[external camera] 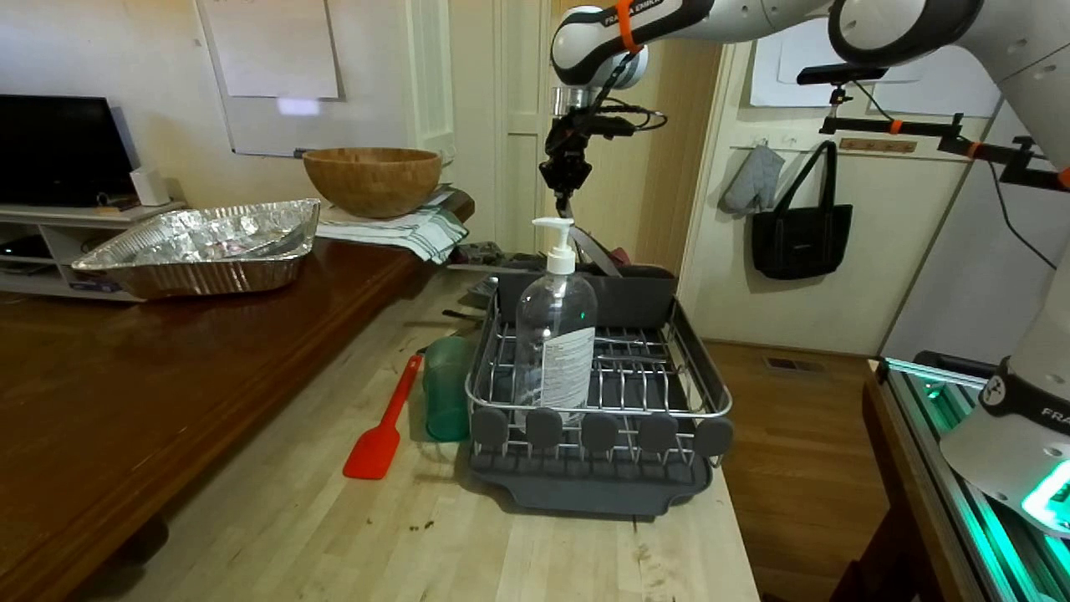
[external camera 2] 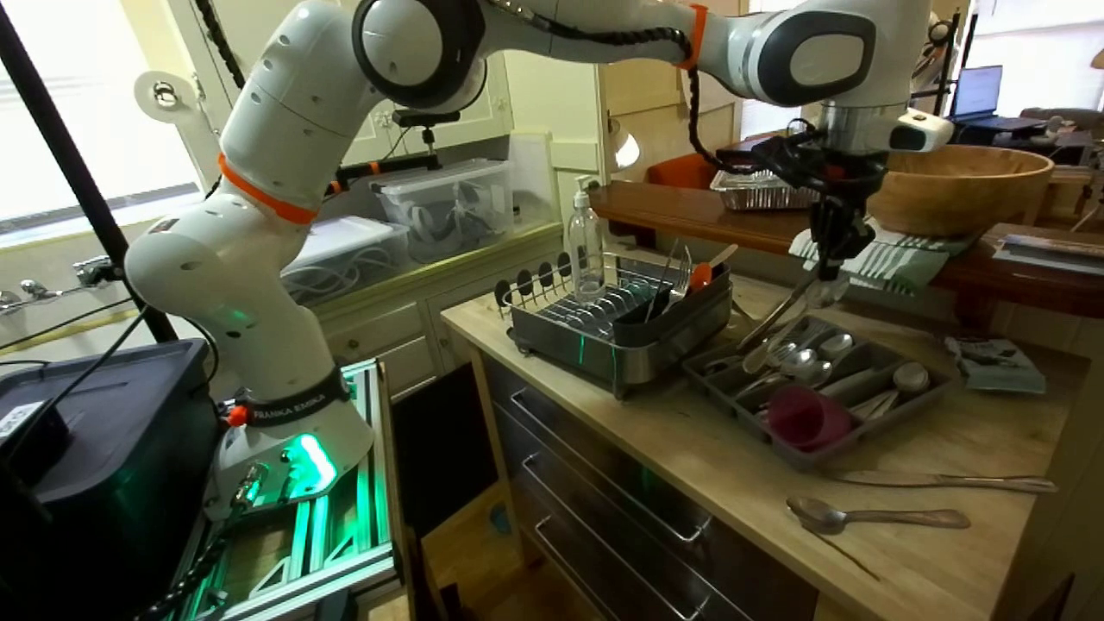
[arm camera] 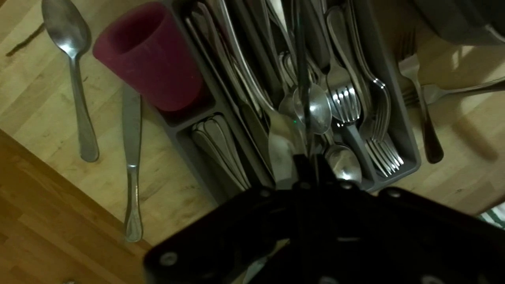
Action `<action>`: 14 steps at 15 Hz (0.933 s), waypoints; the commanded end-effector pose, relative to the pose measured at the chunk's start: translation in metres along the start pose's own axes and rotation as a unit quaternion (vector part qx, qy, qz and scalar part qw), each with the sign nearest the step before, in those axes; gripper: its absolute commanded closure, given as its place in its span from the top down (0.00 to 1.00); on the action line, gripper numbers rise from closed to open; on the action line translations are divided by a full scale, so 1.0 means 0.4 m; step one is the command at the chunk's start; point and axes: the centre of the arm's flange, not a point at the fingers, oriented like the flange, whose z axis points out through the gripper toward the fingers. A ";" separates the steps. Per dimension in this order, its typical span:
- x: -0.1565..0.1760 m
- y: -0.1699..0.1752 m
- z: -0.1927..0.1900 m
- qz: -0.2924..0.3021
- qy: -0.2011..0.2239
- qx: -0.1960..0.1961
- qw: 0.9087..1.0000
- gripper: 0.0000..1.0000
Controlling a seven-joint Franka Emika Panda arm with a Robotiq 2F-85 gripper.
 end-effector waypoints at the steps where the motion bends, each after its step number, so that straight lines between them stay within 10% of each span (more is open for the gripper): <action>1: 0.103 0.005 0.062 0.006 -0.016 0.008 1.000 0.01; 8: 0.037 0.015 0.080 0.007 0.000 -0.003 1.000 0.01; 14: 0.145 -0.100 0.178 -0.029 -0.032 0.023 0.999 0.01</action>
